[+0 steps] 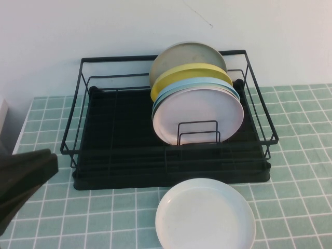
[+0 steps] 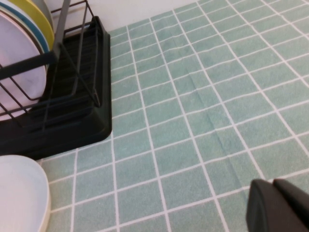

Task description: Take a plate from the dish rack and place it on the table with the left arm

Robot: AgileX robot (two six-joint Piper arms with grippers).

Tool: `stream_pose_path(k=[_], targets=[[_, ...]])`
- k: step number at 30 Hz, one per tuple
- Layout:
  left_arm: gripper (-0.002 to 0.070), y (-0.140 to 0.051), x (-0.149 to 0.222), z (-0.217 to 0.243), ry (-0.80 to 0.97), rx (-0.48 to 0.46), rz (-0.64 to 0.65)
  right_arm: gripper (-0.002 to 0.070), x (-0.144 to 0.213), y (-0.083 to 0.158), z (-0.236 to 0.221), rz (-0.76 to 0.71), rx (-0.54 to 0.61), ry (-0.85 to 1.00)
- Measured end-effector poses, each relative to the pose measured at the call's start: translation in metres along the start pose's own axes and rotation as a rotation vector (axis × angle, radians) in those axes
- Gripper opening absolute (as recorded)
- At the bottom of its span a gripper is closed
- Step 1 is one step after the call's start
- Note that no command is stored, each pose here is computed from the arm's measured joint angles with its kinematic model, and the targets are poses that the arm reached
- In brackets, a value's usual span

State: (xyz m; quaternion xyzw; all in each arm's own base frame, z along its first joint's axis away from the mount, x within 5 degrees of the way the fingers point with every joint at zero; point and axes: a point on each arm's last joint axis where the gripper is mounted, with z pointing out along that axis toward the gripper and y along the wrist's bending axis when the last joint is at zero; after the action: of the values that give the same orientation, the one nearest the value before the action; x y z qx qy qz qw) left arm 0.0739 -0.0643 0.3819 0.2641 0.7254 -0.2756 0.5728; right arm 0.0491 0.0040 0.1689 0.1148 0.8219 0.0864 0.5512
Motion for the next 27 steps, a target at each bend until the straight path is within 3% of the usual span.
stream_pose_path(k=[7, 13, 19, 24, 27], targets=[[-0.0002, 0.006, -0.004, -0.001, -0.047, -0.071, 0.017, -0.0001, 0.000, 0.000, 0.000, 0.000, 0.000, 0.000], [-0.0002, 0.014, 0.007, -0.005, -0.062, -0.202, 0.074, -0.0001, 0.000, 0.000, 0.000, 0.000, 0.000, 0.000], [-0.0002, 0.018, 0.043, -0.025, -0.109, -0.451, 0.124, -0.0001, 0.000, 0.000, 0.000, 0.000, 0.000, 0.000], [-0.0002, 0.028, 0.096, -0.037, -0.111, -0.702, -0.009, -0.0001, 0.000, 0.000, 0.000, 0.000, 0.000, 0.000], [-0.0002, 0.034, 0.130, -0.039, -0.096, -0.795, -0.094, -0.0001, 0.000, 0.000, 0.000, 0.000, 0.000, 0.000]])
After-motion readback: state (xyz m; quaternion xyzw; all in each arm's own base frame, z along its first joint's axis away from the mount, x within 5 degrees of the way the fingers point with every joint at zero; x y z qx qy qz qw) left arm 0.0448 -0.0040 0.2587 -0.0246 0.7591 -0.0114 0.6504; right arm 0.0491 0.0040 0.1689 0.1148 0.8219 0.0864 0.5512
